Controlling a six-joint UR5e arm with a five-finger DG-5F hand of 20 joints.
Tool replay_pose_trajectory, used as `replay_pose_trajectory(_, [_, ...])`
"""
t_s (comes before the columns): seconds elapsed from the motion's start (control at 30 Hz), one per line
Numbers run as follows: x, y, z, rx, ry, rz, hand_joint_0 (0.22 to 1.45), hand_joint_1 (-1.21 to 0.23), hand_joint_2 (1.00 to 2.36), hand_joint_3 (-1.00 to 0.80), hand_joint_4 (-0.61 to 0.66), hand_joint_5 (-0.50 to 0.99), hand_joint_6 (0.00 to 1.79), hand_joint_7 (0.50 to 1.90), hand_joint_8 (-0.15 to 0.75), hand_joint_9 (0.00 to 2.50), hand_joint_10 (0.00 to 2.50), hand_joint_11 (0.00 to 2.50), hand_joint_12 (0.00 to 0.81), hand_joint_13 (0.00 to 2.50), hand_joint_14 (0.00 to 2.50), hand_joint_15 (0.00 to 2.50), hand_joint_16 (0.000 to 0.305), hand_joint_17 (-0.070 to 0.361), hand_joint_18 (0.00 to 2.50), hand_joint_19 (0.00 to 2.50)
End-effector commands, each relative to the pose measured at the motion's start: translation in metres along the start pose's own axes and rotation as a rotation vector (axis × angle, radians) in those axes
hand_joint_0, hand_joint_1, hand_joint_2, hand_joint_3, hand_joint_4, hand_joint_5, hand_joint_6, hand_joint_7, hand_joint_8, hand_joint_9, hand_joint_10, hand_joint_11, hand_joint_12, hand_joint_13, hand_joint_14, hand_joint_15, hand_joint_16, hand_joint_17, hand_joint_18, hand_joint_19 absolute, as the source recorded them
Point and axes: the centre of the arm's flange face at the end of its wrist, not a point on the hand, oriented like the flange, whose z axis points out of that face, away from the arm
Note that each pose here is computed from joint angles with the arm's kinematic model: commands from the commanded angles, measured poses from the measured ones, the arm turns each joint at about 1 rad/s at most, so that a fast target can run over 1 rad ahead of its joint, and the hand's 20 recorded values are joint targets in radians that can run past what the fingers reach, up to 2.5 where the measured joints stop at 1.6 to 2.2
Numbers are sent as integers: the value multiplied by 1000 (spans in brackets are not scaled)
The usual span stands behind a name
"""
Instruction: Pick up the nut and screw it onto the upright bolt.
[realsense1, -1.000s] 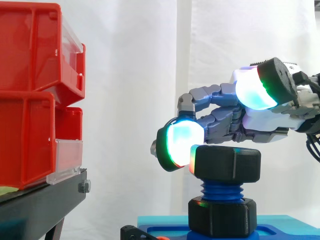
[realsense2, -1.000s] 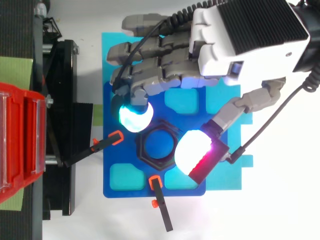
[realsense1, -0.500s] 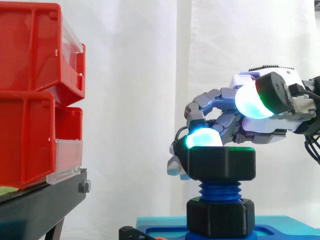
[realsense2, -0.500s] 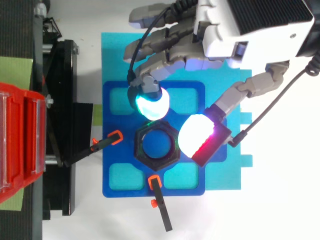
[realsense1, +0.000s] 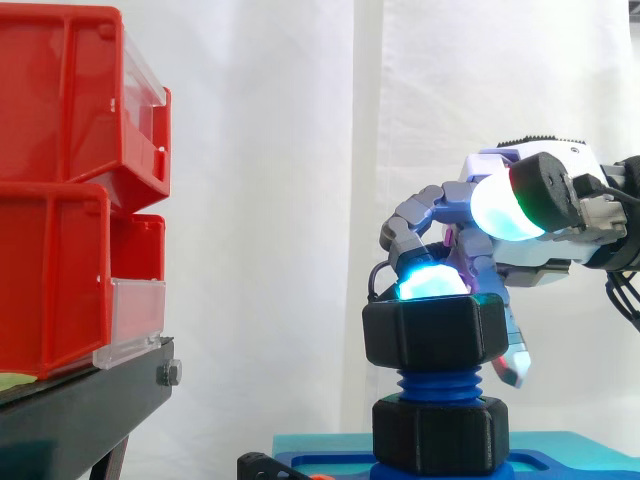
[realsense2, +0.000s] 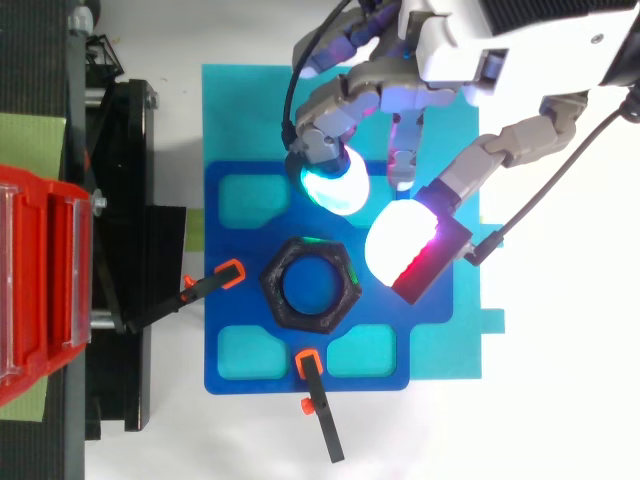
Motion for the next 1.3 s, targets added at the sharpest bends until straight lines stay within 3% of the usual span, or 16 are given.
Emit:
replay_pose_trajectory(0.0, [-1, -1, 0, 0, -2, -1, 511, -350, 1000, -500, 35, 19, 755, 1144, 199, 1645, 4, 147, 171, 1110, 2, 58, 6, 13, 671, 0])
replay_pose_trajectory(0.03, [-1, -1, 0, 0, -2, -1, 508, -343, 1000, -500, 67, 19, 680, 1266, 232, 1596, 5, 165, 185, 1030, 1, 35, 8, 18, 609, 0])
replay_pose_trajectory(0.07, [-1, -1, 0, -1, -3, 0, 506, -341, 1000, -500, 88, 16, 656, 1303, 234, 1570, 5, 156, 191, 1002, 0, 27, 10, 22, 588, 0])
replay_pose_trajectory(0.13, [-2, 0, 1, -9, -8, -2, 501, -333, 1000, -500, 158, 14, 523, 1556, 260, 1463, 5, 151, 216, 925, 0, 20, 14, 31, 518, 0])
replay_pose_trajectory(0.17, [-2, 0, 1, -12, -9, -3, 500, -332, 1000, -500, 168, 1, 501, 1536, 255, 1447, 5, 147, 219, 906, 0, 14, 14, 32, 501, 0])
replay_pose_trajectory(0.23, [-2, 1, 2, -21, -12, -5, 494, -326, 1000, -500, 192, -40, 503, 1352, 262, 1331, 5, 144, 235, 820, 0, 8, 19, 42, 442, 0])
replay_pose_trajectory(0.33, [-4, 3, 4, -39, -23, -11, 487, -321, 1000, -500, 226, -83, 504, 1182, 253, 1219, 4, 115, 260, 766, 0, 4, 23, 53, 390, 0])
replay_pose_trajectory(0.43, [-3, 3, 4, -43, -26, -16, 482, -317, 1000, -500, 237, -120, 504, 1064, 256, 1102, 2, 82, 279, 693, 0, 0, 26, 58, 324, 0])
replay_pose_trajectory(0.53, [-2, 5, 5, -44, -22, -22, 475, -309, 1000, -500, 208, -153, 503, 862, 245, 940, 0, 0, 289, 613, 0, 0, 29, 65, 242, 0])
replay_pose_trajectory(0.63, [1, 8, 7, -48, -17, -23, 471, -299, 1000, -500, 164, -174, 502, 747, 234, 810, 0, 0, 294, 545, 0, 0, 30, 68, 174, 0])
replay_pose_trajectory(0.73, [4, 13, 9, -51, -13, -21, 463, -283, 1000, -500, 152, -182, 502, 679, 223, 614, 0, 0, 308, 352, 0, 0, 32, 73, 0, 0])
replay_pose_trajectory(0.9, [12, 21, 13, -49, 5, -17, 452, -240, 1000, -500, 128, -194, 501, 645, 201, 299, 0, 0, 319, 21, 0, 0, 39, 87, 0, 0])
replay_pose_trajectory(1.17, [23, 28, 12, -19, 54, 0, 445, -211, 1000, -500, 117, -199, 501, 641, 191, 172, 0, 0, 323, 0, 0, 0, 42, 93, 0, 0])
replay_pose_trajectory(1.27, [24, 29, 13, -20, 54, 0, 444, -207, 1000, -500, 119, -199, 501, 649, 191, 169, 0, 0, 325, 0, 0, 0, 42, 94, 0, 0])
